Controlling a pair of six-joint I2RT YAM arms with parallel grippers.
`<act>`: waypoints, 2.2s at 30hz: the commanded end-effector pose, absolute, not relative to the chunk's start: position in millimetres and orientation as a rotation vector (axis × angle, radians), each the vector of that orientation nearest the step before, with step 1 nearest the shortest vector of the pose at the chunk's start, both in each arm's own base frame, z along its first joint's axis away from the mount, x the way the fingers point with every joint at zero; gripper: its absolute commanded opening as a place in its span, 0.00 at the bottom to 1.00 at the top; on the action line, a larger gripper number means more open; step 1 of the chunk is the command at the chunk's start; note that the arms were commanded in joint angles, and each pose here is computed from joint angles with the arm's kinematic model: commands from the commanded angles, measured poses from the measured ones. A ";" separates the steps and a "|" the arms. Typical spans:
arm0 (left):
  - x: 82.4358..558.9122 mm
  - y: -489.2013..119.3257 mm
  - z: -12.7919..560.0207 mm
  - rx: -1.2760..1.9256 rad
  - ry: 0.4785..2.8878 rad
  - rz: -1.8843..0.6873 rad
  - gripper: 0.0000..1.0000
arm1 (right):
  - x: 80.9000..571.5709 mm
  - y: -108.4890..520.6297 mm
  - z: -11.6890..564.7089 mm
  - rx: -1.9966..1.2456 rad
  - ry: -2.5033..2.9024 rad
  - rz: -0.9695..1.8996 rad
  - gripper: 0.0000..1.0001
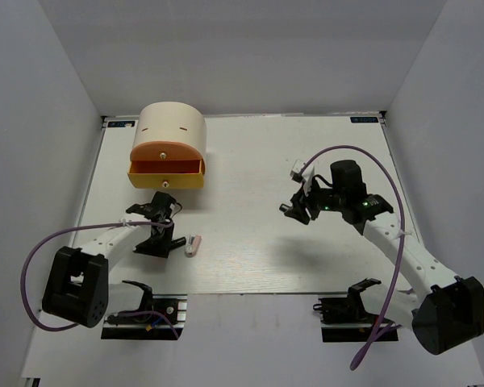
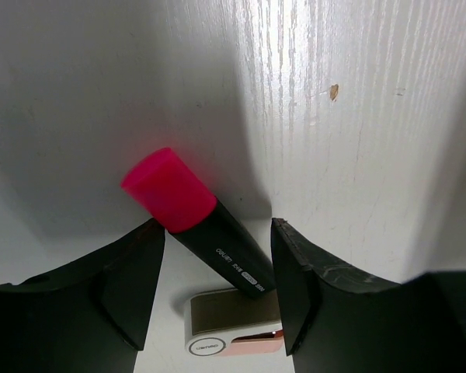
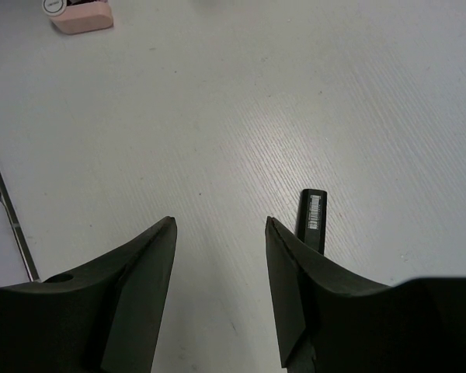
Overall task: Sort the stationery into containers
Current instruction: Pick up the pen from the center of the board, then place the pen in the storage box.
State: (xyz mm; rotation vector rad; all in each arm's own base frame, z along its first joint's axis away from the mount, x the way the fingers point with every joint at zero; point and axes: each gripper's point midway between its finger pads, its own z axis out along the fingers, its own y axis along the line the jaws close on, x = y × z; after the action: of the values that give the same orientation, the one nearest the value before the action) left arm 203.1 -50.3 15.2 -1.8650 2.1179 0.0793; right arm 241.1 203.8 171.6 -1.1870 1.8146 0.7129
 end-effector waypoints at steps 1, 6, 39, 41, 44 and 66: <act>209.2 -45.0 14.9 -1.877 2.076 0.109 0.67 | 237.8 205.5 184.5 -1.201 1.742 0.727 0.55; 205.8 -43.9 8.1 -1.882 2.094 0.152 0.66 | 235.6 204.8 187.3 -1.200 1.733 0.736 0.55; 217.4 -51.5 88.7 -1.354 2.230 -0.111 0.00 | 223.9 196.5 192.7 -1.202 1.695 0.768 0.55; 216.7 -50.8 101.2 -1.300 2.243 -0.116 0.00 | 225.4 196.8 192.8 -1.200 1.697 0.767 0.55; 227.5 -55.5 126.6 -1.203 2.247 -0.160 0.00 | 226.5 197.5 193.2 -1.200 1.698 0.768 0.55; 303.7 -67.1 246.7 -1.405 1.740 -0.541 0.00 | 232.0 194.7 182.4 -1.189 1.744 0.754 0.55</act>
State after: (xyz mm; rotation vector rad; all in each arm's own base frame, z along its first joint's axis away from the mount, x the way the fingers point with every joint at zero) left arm 288.5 -72.9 228.8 -1.3104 1.8817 -0.5030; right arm 229.6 195.4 179.4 -1.1887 1.7604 0.7598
